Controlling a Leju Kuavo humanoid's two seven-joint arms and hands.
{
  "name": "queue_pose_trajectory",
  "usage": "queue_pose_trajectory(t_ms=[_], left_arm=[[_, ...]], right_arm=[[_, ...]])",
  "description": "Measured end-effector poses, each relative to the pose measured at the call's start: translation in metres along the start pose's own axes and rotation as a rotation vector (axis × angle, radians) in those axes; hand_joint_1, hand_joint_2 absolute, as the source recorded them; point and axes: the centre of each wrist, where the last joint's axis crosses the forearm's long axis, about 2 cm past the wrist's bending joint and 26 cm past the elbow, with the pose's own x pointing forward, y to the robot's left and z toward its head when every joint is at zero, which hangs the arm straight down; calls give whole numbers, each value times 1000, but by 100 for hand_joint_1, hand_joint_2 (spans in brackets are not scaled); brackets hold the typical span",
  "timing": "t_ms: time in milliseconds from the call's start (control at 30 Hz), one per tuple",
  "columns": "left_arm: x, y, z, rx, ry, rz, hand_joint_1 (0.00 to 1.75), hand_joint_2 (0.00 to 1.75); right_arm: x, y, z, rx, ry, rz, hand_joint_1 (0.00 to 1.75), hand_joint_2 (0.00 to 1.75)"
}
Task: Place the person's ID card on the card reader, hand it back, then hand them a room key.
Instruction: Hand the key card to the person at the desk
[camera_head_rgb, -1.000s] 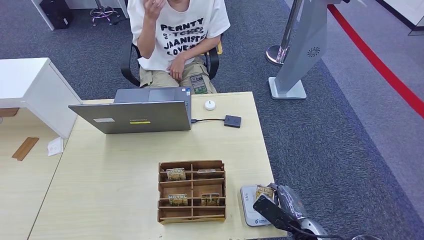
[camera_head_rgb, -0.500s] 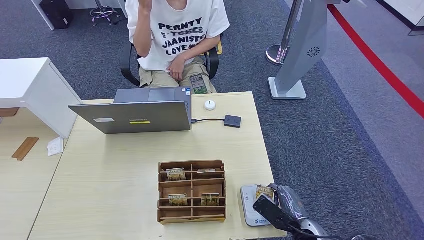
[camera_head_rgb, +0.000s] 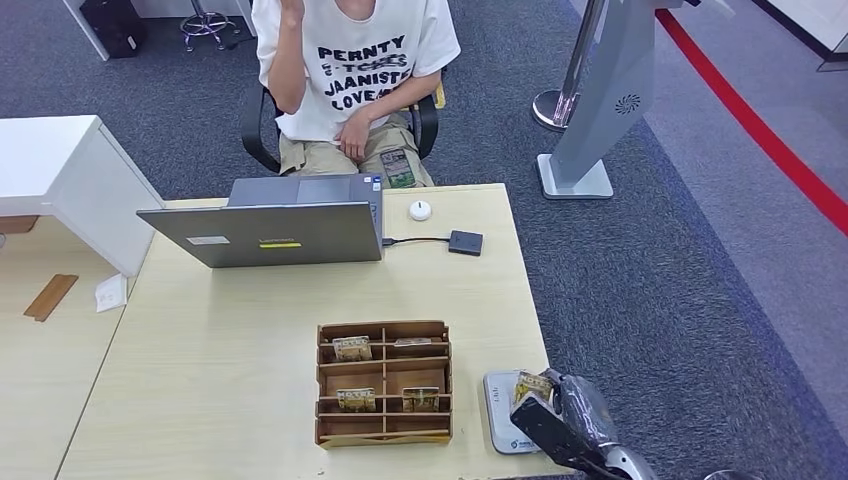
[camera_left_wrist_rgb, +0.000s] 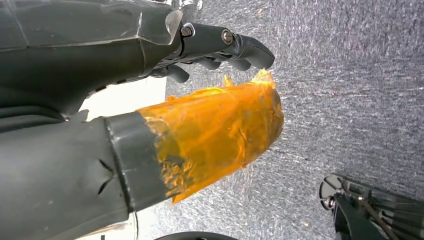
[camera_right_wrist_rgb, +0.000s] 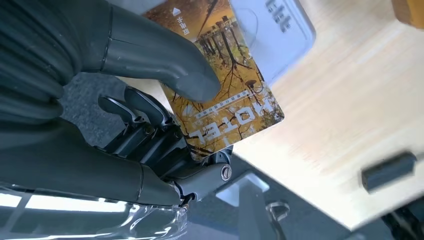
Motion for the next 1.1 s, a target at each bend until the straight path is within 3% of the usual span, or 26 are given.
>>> queue_pose_trajectory(t_ms=[233,467,767,1100], left_arm=[[0,-4,2,1,-1,6,0,0],[0,-7,3,1,-9,-10,0,0],[0,-8,3,3,-12,-20,0,0],[1,-8,3,9,-26,-54,0,0]], right_arm=[[44,-11,-1,-378,-213,-282,175,175],[70,-32,2,-610,-310,-493,175,175],[81,-42,4,-704,-341,-548,175,175],[90,-44,0,-689,-403,-535,175,175]])
